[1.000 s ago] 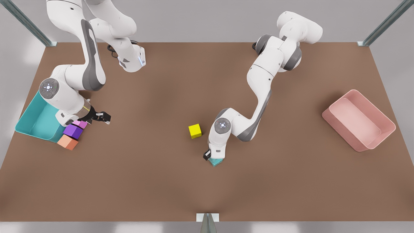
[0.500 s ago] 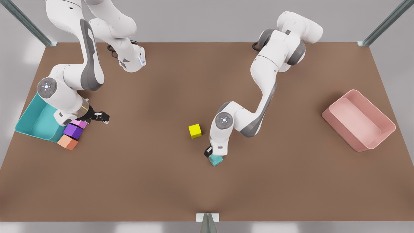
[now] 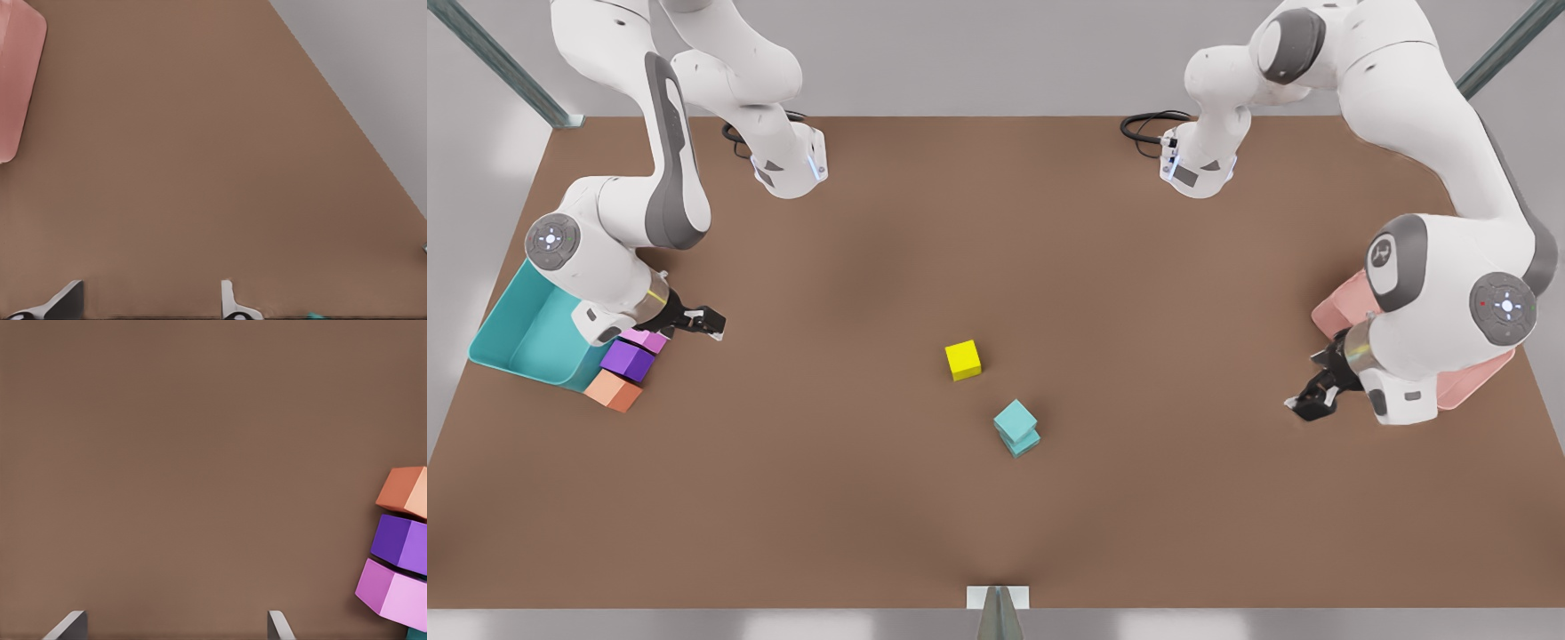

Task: Stack the two blue cubes on top of each other

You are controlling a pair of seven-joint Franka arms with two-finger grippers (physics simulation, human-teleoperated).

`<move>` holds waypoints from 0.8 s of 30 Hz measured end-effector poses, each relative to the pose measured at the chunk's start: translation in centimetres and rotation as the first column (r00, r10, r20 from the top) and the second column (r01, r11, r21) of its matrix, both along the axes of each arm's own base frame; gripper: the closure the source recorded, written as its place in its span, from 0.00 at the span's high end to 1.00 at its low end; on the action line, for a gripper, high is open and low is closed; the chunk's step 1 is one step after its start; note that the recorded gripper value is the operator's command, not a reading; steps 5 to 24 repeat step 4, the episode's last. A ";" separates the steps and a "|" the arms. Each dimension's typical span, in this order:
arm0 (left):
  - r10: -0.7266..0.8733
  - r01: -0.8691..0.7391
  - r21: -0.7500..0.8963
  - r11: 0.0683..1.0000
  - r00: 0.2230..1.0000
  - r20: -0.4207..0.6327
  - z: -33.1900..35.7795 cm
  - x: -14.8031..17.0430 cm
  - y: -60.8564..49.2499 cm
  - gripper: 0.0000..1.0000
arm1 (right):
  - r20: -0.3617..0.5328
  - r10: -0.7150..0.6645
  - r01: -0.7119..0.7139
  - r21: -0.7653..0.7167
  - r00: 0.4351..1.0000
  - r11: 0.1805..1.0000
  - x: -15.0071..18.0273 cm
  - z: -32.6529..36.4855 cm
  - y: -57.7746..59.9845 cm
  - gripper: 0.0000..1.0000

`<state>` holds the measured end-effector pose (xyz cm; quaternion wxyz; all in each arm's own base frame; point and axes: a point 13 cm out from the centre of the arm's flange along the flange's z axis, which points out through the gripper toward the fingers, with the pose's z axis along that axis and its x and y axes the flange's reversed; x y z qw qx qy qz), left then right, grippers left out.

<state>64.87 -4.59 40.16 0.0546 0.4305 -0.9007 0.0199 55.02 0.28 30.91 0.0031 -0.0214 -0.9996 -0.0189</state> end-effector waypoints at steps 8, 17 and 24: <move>-0.170 0.171 -0.041 0.984 0.985 0.029 -1.0 -1.4 -0.4 1.00 | 0.000 -0.002 0.002 0.000 1.000 1.000 0.0 0.0 -0.1 1.00; -0.170 0.171 -0.041 0.984 0.985 0.029 -1.0 -1.4 -0.4 1.00 | 0.000 -0.002 0.002 0.000 1.000 1.000 0.0 0.0 -0.1 1.00; -0.170 0.171 -0.041 0.984 0.985 0.029 -1.0 -1.4 -0.4 1.00 | 0.000 -0.002 0.002 0.000 1.000 1.000 0.0 0.0 -0.1 1.00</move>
